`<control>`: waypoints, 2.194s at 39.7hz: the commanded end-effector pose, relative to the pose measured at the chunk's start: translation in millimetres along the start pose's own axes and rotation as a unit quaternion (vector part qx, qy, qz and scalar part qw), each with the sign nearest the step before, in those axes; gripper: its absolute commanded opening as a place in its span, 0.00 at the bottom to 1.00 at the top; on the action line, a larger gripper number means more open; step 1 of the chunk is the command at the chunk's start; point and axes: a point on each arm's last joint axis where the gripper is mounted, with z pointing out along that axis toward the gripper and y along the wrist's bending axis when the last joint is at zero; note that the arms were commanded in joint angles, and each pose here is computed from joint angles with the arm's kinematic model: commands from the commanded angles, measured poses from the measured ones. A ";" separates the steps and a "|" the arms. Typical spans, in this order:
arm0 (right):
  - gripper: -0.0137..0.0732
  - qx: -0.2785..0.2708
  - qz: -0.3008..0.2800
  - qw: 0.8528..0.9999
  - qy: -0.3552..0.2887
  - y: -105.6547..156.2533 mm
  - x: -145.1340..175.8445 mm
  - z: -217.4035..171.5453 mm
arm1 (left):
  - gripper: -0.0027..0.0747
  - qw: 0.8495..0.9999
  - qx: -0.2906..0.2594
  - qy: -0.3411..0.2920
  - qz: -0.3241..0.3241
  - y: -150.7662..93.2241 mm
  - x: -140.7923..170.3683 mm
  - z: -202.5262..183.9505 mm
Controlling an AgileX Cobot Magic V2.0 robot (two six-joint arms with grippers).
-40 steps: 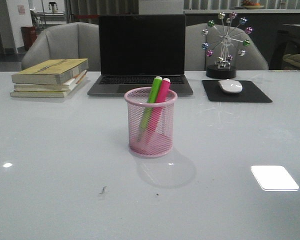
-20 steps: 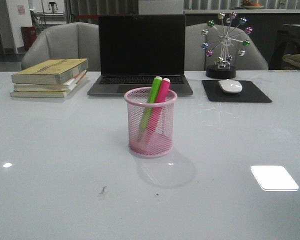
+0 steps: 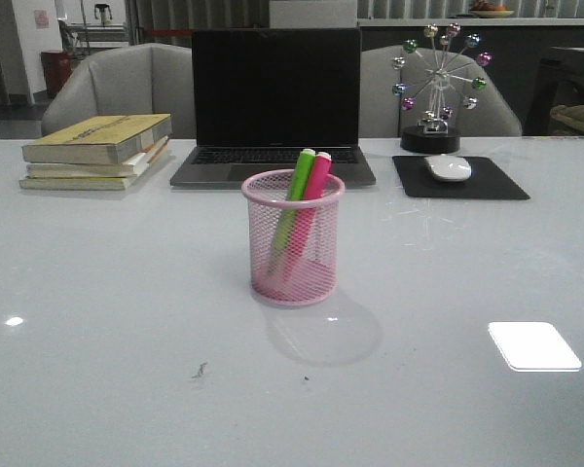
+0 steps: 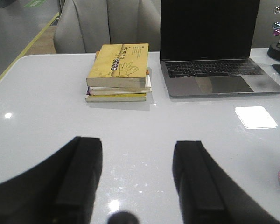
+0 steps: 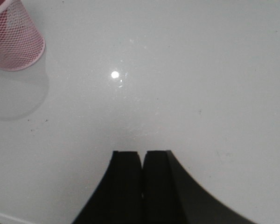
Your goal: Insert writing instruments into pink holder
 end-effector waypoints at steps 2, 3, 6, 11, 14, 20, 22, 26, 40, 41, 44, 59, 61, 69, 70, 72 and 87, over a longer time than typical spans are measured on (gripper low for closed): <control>0.22 0.008 -0.002 0.999 -0.046 -0.8 -14.1 -6.0 | 0.56 0.998 -0.014 -0.056 -0.001 2.5 -18.0 -3.2; 0.22 0.008 -0.002 0.999 -0.046 -0.8 -14.1 -6.0 | 0.56 0.998 -0.014 -0.056 -0.001 2.5 -18.0 -3.2; 0.22 0.008 -0.002 0.999 -0.046 -0.8 -14.1 -6.0 | 0.56 0.998 -0.014 -0.056 -0.001 2.5 -18.0 -3.2; 0.22 0.008 -0.002 0.999 -0.046 -0.8 -14.1 -6.0 | 0.56 0.998 -0.014 -0.056 -0.001 2.5 -18.0 -3.2; 0.22 0.008 -0.002 0.999 -0.042 -0.8 -12.0 -5.0 | 0.56 0.998 -0.014 -0.056 -0.001 2.5 -18.0 -3.2; 0.22 0.024 -0.006 0.994 -0.104 -1.1 -18.8 -19.3 | 0.56 0.998 -0.014 -0.056 -0.001 2.5 -18.0 -3.2; 0.22 0.032 -0.008 0.990 -0.134 -1.4 -22.1 -26.0 | 0.56 0.998 -0.013 -0.054 -0.001 2.3 -17.5 -3.2; 0.22 0.052 -0.011 0.976 -0.211 -1.8 -29.4 -45.7 | 0.56 0.998 -0.013 -0.054 -0.001 2.3 -17.5 -3.2; 0.22 0.126 -0.045 0.896 -0.423 -2.5 -7.6 -97.8 | 0.56 0.998 -0.013 -0.054 -0.001 2.3 -17.5 -3.2; 0.22 0.134 -0.055 0.892 -0.429 -2.8 -3.0 -97.1 | 0.56 0.998 -0.013 -0.054 -0.001 2.3 -17.5 -3.2; 0.22 0.159 -0.094 0.870 -0.457 -2.5 8.5 -98.4 | 0.56 0.998 -0.013 -0.054 -0.001 2.3 -17.5 -3.2; 0.22 0.142 -0.080 0.900 -0.404 -3.6 69.6 -64.0 | 0.56 0.998 -0.013 -0.054 -0.002 2.3 -17.5 -3.2; 0.22 0.132 -0.052 0.906 -0.399 -4.4 77.5 -59.0 | 0.56 0.999 -0.013 -0.053 -0.002 2.2 -17.3 -3.1; 0.22 0.110 -0.022 0.919 -0.377 -3.9 102.8 -44.1 | 0.56 0.999 -0.012 -0.051 -0.002 2.1 -17.0 -3.1; 0.22 0.108 -0.022 0.920 -0.377 -3.4 103.6 -44.3 | 0.56 0.999 -0.012 -0.051 -0.002 2.1 -17.0 -3.1; 0.22 0.103 -0.020 0.921 -0.374 -2.6 105.0 -44.2 | 0.56 0.999 -0.012 -0.051 -0.002 2.1 -17.0 -3.1; 0.22 0.086 0.010 0.925 -0.371 -1.8 106.4 -43.5 | 0.56 0.999 -0.012 -0.051 -0.002 2.1 -17.0 -3.1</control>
